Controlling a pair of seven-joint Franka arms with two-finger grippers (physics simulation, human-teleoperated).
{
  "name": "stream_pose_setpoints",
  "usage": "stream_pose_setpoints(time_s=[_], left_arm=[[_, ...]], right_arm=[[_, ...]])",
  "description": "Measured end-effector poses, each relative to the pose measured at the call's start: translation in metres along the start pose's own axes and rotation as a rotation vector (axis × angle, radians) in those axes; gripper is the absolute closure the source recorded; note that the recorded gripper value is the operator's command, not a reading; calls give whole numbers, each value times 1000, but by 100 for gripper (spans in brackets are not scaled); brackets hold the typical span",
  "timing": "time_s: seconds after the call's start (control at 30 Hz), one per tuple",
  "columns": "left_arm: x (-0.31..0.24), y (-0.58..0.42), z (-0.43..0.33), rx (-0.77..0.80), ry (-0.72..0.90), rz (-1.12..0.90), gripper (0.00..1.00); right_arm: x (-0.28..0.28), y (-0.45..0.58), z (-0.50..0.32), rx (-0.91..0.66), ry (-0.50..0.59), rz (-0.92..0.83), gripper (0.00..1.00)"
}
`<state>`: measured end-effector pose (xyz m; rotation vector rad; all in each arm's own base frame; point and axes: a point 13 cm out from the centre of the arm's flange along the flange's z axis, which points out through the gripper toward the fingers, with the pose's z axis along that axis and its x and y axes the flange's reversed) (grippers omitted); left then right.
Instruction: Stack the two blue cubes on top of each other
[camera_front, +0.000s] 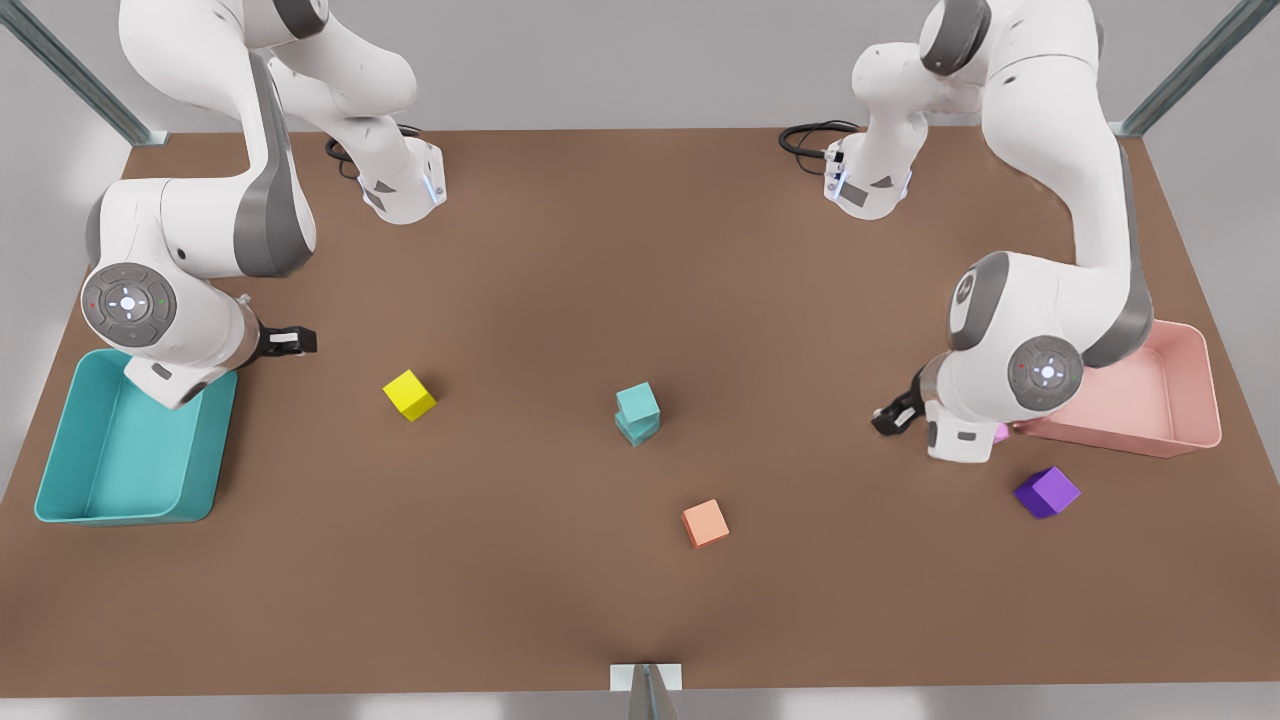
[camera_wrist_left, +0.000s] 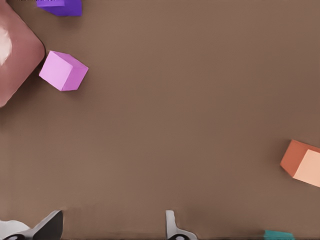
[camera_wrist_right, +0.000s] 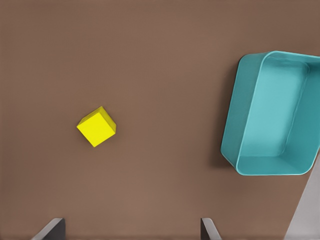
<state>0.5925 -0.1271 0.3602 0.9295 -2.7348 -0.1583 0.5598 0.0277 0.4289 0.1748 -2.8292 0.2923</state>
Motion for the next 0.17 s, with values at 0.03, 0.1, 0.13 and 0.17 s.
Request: stream_pose_setpoints(time_s=[0.03, 0.1, 0.13, 0.17], left_arm=[[5, 18, -14, -7, -4, 28, 0], [9, 39, -35, -14, -6, 87, 0], [12, 45, -39, -24, 2, 119, 0], [14, 49, -40, -35, 11, 152, 0]], right_arm=[[0, 0, 0, 0, 0, 0, 0], [0, 0, 0, 0, 0, 0, 0], [0, 0, 0, 0, 0, 0, 0], [0, 0, 0, 0, 0, 0, 0]])
